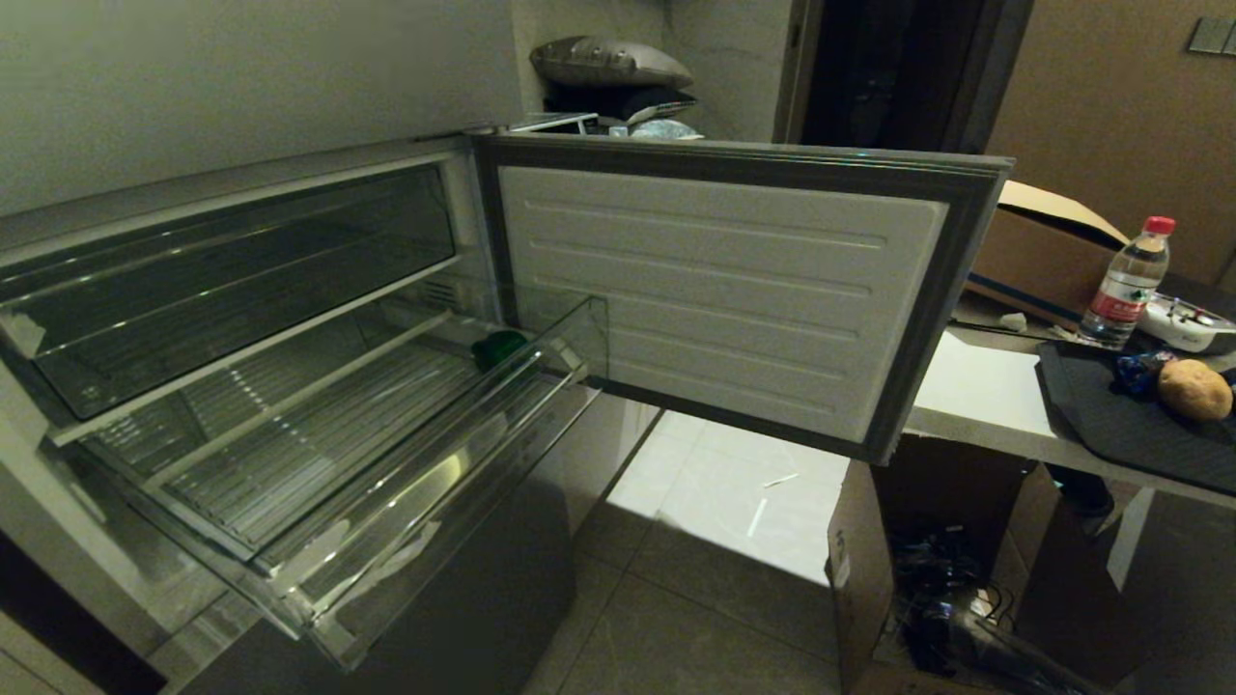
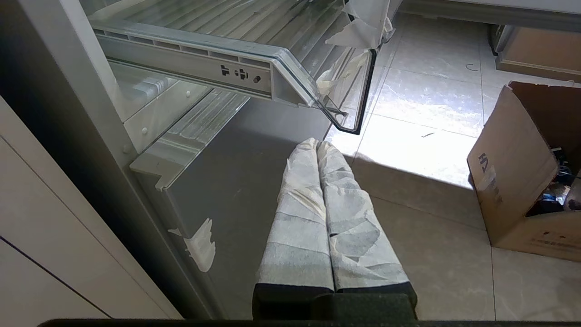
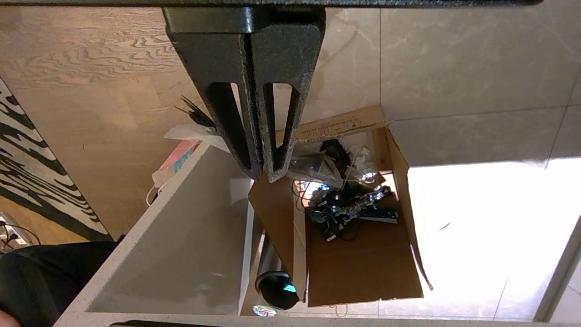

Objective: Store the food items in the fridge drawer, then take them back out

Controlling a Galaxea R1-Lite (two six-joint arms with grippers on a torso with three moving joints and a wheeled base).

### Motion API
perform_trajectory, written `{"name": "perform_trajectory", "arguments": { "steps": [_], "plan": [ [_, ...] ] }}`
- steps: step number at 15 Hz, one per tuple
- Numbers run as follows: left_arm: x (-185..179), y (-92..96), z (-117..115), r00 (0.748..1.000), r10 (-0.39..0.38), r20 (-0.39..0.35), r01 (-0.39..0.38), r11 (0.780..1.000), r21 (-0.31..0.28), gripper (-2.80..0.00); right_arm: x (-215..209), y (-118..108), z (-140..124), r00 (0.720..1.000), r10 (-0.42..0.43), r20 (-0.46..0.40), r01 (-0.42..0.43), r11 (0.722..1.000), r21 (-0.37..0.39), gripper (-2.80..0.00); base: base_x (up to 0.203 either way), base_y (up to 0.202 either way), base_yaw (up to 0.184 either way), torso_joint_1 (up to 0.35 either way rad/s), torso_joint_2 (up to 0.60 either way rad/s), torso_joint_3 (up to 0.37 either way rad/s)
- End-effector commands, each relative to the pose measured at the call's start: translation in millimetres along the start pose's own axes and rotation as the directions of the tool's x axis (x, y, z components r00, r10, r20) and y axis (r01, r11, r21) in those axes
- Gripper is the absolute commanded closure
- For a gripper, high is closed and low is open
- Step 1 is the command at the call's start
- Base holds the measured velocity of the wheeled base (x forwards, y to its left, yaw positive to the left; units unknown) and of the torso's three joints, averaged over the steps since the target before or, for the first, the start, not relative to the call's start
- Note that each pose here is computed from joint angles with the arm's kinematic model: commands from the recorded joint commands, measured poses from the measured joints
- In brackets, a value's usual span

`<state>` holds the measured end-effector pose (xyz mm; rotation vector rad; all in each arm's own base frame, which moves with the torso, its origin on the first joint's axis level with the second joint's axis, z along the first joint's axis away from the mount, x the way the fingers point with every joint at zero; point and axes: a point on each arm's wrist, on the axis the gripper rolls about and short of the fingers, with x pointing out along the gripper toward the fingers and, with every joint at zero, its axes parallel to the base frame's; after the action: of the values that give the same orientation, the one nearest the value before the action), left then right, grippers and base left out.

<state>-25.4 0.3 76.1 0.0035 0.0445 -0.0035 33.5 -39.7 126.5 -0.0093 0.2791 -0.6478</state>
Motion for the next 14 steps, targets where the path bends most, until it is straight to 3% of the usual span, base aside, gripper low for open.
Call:
{"name": "perform_trajectory", "arguments": {
  "steps": [1,8,14],
  "plan": [
    [0.1,0.0,0.0,1.0,0.0,-0.002,0.0,1.0,0.0,0.0,0.3,0.1,-1.1,1.0,0.002,-0.003,-0.002,1.0,0.0,0.0,0.0,0.0,0.0,0.0,0.0,0.0],
    [0.1,0.0,0.0,1.0,0.0,-0.002,0.0,1.0,0.0,0.0,0.3,0.2,-1.5,1.0,0.003,-0.005,-0.003,1.0,0.001,0.0,0.0,0.0,0.0,0.0,0.0,0.0],
    [0.1,0.0,0.0,1.0,0.0,-0.002,0.0,1.0,0.0,0.0,0.3,0.2,-1.5,1.0,0.003,-0.005,-0.003,1.0,-0.001,0.0,0.001,-0.165,0.004,0.002,0.0,0.003]
  ]
}}
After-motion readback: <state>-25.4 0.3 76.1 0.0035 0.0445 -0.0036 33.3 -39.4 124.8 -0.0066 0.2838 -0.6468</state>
